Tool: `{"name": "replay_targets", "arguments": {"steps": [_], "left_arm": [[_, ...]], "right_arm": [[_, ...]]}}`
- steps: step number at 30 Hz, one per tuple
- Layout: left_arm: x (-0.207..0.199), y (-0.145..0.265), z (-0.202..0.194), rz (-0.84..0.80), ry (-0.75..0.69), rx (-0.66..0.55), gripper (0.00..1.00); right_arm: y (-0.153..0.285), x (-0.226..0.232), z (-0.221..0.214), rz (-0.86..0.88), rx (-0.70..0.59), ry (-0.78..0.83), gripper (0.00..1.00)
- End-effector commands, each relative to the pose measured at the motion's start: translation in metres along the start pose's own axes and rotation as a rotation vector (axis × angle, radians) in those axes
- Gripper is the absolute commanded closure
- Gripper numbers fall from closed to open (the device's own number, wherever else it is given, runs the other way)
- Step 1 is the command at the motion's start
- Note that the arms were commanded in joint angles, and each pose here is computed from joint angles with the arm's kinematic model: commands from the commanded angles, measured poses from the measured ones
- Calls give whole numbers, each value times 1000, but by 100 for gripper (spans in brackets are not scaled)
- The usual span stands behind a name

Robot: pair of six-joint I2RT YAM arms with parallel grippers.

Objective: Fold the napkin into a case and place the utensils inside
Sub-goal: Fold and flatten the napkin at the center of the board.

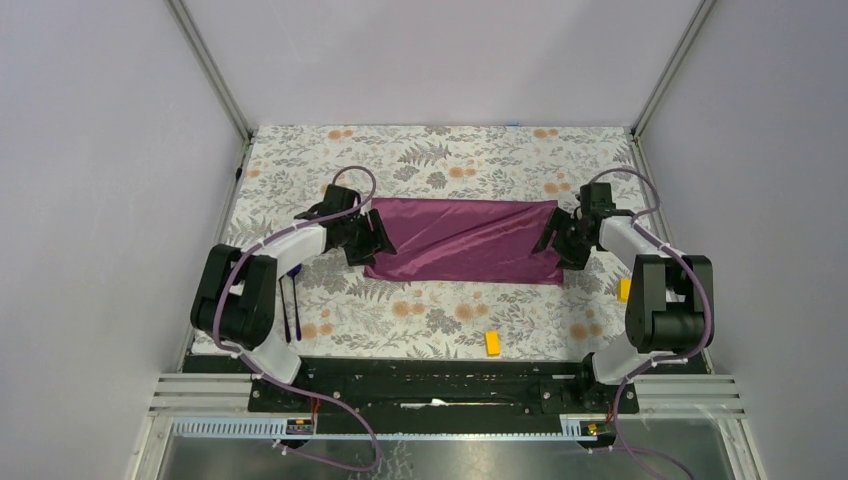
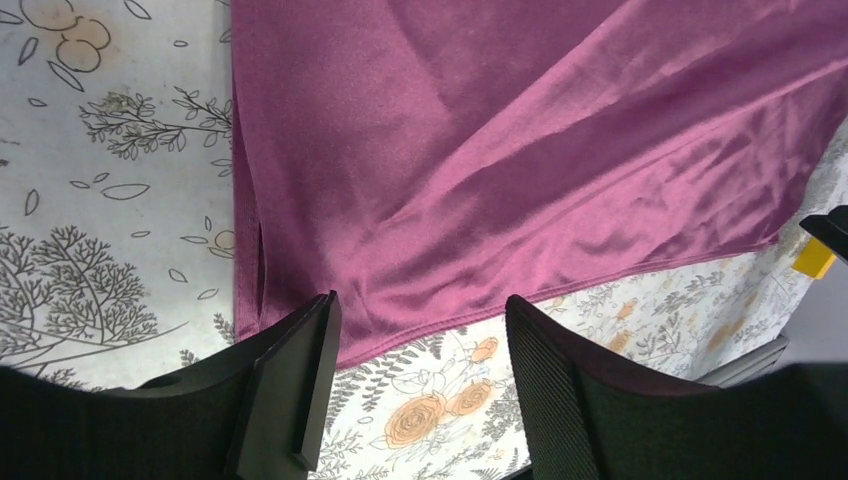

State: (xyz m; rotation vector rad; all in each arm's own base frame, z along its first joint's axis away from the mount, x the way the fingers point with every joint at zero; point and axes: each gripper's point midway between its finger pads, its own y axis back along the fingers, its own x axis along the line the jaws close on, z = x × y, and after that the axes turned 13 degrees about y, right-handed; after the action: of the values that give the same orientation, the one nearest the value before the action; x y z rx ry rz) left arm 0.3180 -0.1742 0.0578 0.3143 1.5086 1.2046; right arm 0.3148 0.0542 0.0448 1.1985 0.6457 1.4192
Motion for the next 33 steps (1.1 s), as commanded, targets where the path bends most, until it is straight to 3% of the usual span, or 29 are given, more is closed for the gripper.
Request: {"name": "replay_targets", "arguments": {"steps": [1,7,15,21,27,33], "left_arm": [[1,-13,10,18,-2,-24,32],[22,-16,14,117,-13,-61,27],[-27,13,13,-16,-87,-69,23],[3,24,21,120,-94,-152,14],[13,7,20,142,-67,-124,3],[17,-6,16,140,-68,-95,2]], "right_arm": [[-9,5,-9,39,19,-3,23],[-2,-1,-14,-9,17,6,23],[-1,20,-12,46,19,43,22],[-6,16,-15,34,33,45,22],[-7,16,-15,34,34,54,22],[-9,15,-17,33,37,56,23]]}}
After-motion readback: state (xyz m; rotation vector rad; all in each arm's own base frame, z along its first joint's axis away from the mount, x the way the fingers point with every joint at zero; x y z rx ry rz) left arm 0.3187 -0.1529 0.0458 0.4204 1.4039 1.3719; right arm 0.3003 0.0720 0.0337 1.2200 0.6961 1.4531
